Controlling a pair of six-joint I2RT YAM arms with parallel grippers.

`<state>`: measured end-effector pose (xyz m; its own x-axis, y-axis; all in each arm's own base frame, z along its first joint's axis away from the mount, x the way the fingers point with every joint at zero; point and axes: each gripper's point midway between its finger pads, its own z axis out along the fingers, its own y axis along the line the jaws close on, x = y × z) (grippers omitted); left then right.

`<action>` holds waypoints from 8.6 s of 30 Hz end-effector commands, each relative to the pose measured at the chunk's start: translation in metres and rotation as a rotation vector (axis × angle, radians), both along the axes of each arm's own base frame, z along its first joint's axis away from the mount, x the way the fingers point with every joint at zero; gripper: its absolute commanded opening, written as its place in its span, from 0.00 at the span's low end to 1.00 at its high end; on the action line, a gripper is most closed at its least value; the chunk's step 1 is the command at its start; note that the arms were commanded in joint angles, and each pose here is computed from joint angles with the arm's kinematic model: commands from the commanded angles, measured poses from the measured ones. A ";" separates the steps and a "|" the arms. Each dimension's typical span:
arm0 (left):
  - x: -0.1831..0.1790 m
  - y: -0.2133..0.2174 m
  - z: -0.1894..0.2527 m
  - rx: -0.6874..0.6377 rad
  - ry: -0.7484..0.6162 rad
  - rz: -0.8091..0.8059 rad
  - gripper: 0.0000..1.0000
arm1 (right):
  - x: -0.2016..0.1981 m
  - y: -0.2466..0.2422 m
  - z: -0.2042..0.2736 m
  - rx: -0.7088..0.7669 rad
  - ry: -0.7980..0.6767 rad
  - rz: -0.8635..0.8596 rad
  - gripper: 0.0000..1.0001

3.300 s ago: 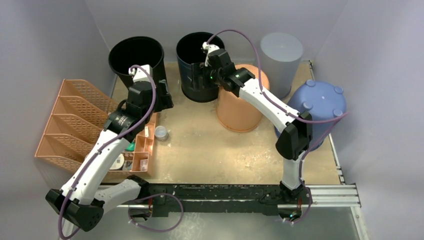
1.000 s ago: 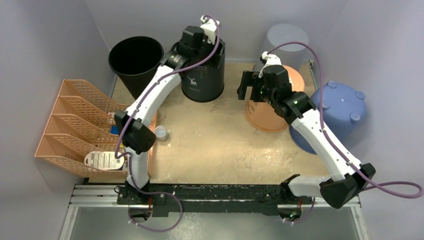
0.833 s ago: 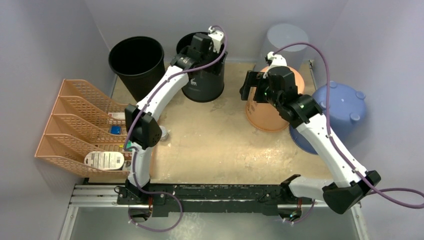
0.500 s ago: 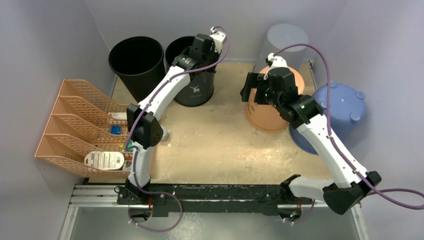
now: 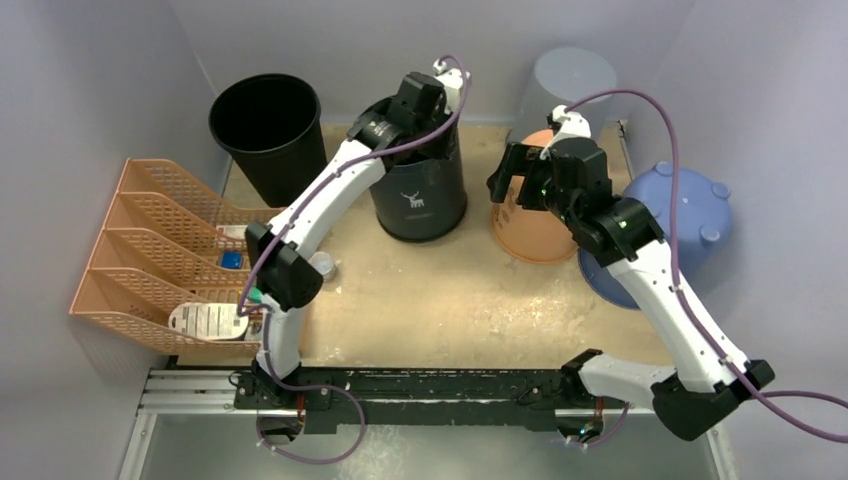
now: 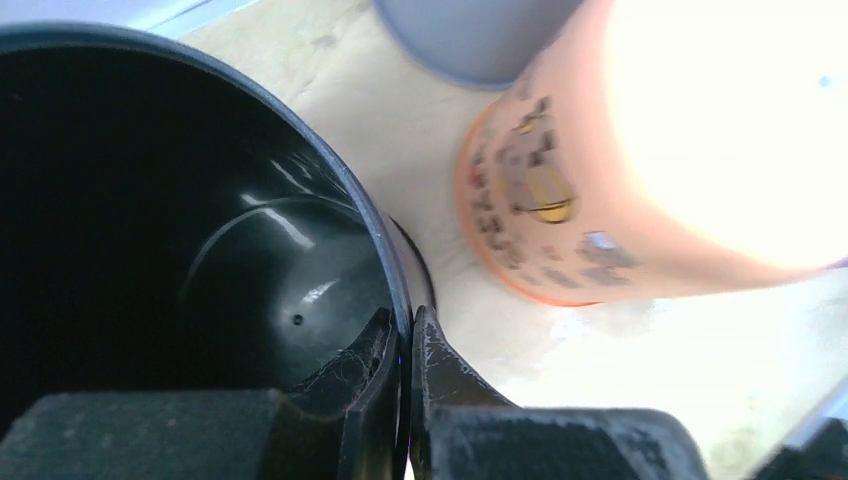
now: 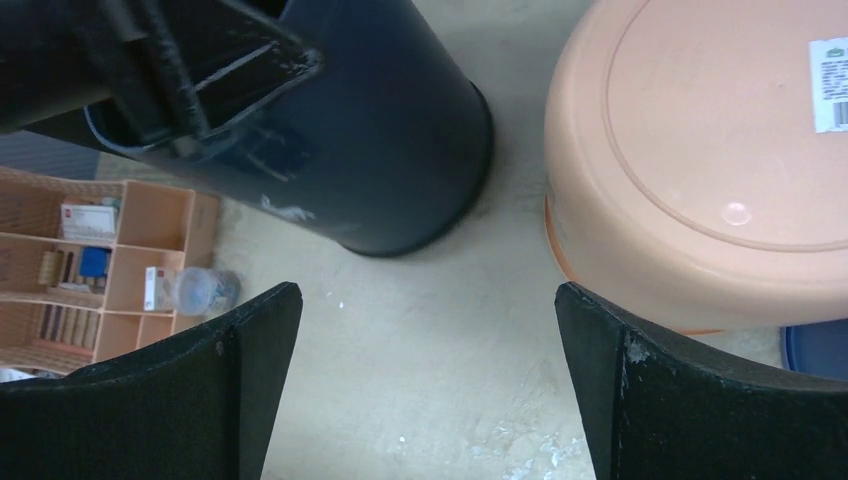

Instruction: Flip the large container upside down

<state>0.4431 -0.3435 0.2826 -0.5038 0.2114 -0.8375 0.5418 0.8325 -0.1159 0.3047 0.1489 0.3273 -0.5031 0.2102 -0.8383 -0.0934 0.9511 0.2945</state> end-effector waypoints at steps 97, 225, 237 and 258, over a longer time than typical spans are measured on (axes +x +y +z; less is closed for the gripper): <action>-0.122 0.205 -0.065 -0.326 0.424 0.381 0.67 | -0.026 0.071 0.073 0.032 -0.207 0.414 0.00; -0.041 0.199 0.302 -1.643 -0.083 -0.295 0.00 | 0.044 0.036 0.231 0.482 -0.675 0.790 0.85; -0.035 0.200 0.287 -1.664 -0.054 -0.281 0.00 | 0.048 0.048 0.223 0.509 -0.640 0.794 0.51; 0.024 0.216 0.126 -1.928 0.242 -0.293 0.00 | 0.116 0.042 0.125 0.423 -0.392 0.549 0.41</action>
